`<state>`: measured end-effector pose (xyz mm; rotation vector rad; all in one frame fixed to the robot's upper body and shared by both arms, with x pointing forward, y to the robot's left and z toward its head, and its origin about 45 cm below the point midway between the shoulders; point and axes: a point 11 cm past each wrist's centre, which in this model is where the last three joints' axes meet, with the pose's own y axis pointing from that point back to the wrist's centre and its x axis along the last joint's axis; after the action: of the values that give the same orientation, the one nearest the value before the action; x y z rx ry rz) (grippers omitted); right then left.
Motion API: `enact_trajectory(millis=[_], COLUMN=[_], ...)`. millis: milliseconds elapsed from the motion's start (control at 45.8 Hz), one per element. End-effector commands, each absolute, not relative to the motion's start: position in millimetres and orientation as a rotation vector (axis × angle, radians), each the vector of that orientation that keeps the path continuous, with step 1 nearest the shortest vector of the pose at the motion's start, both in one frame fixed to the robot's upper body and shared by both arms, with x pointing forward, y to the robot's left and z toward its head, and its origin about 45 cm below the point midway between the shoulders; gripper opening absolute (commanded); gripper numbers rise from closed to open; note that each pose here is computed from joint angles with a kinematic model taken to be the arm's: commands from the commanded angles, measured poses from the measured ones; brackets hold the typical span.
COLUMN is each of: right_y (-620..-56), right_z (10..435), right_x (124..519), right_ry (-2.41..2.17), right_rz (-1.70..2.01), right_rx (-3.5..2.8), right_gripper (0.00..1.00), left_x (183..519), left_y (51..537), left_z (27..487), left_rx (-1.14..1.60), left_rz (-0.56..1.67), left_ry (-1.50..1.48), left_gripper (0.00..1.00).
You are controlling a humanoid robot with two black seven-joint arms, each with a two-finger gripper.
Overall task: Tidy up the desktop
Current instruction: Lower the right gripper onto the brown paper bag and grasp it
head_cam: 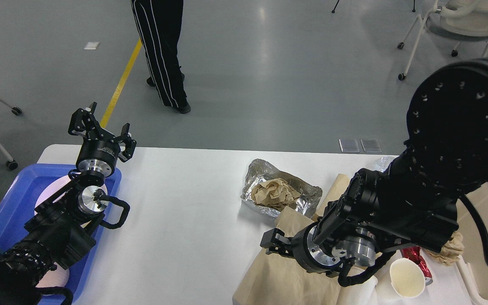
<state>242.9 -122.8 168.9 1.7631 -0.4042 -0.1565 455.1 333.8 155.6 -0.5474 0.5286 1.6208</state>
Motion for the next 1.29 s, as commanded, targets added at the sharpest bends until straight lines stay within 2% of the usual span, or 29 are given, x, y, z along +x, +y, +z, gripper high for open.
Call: enact_trajectory(millis=[0,459,852,1268], right_y=[-124,-129,-138,-134], right_z=[160,142,122,113], right_x=[238,230,255,260], right_ry=[-0.401,-0.414,-0.487,-0.501], right_rz=[-0.180,-0.194,-0.174,-0.171], right_rx=[1.762,1.743,1.725,1.748], right_gripper=[1.00,1.00,1.00,1.00], left_x=[455,455,455,455], left_y=[333,333,333,333], left_z=[155,156,156,156], left_rx=[-0.548,-0.549,-0.549,-0.549], left_rz=[1.620,1.621,1.621,1.621], left_ry=[0.530,0.530,0.530,0.530], left_gripper=[0.97,0.97,0.97,0.97])
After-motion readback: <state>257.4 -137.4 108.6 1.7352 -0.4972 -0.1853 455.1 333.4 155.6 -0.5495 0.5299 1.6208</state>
